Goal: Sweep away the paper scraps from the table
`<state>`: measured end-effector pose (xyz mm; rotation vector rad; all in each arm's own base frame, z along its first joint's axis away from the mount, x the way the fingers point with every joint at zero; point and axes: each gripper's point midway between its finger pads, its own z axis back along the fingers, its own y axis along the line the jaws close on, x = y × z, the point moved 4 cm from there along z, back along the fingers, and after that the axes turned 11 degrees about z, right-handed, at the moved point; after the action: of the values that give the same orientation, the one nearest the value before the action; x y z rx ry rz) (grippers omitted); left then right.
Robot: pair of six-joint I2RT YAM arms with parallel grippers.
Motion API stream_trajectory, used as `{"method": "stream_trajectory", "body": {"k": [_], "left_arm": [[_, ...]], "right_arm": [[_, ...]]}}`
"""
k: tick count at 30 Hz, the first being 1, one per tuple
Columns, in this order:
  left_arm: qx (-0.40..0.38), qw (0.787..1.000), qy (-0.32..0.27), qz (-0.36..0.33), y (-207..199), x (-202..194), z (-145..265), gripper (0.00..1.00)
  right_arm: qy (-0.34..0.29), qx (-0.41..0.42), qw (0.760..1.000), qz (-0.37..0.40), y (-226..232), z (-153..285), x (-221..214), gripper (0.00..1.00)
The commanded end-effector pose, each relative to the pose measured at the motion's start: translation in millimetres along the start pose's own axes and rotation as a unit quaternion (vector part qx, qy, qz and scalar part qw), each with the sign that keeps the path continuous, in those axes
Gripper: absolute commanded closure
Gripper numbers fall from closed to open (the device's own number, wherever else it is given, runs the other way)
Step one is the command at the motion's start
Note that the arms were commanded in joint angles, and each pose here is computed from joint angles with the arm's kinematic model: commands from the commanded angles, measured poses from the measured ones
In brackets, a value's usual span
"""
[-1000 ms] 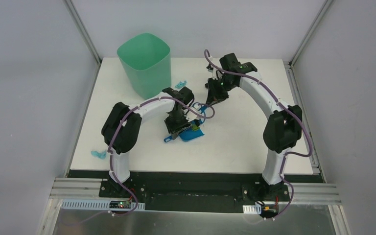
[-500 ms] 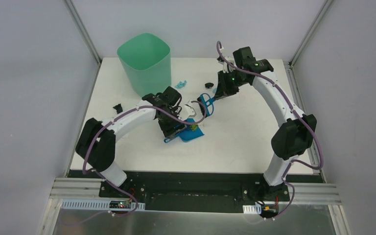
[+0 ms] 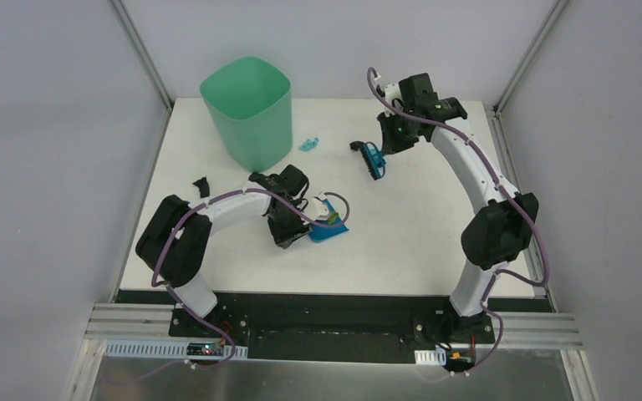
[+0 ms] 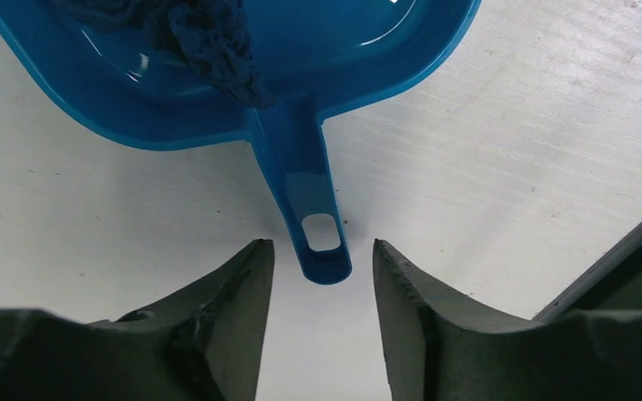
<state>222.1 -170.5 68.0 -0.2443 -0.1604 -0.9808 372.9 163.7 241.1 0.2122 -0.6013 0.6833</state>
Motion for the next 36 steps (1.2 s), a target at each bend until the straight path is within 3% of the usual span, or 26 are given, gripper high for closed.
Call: {"method": "stream_trajectory", "body": {"k": [1,6,16,26,36], "left_arm": [[0.002,0.999,-0.03,-0.021,3,12,1,0.57],[-0.01,1.0,-0.024,-0.015,-1,12,7,0.72],[0.002,1.0,-0.009,0.003,-2,17,34,0.82],[-0.015,0.998,0.037,0.053,-2,28,34,0.89],[-0.012,0.994,0.053,0.091,8,37,22,0.92]], "right_arm": [[-0.021,-0.08,0.996,0.036,-29,1,20,1.0],[-0.014,-0.157,0.985,0.071,-64,-10,24,1.0],[-0.016,-0.239,0.963,0.125,-118,-30,46,1.0],[0.045,-0.174,0.962,0.207,-124,-100,38,1.0],[0.087,-0.085,0.956,0.265,-59,-117,21,1.0]]}}
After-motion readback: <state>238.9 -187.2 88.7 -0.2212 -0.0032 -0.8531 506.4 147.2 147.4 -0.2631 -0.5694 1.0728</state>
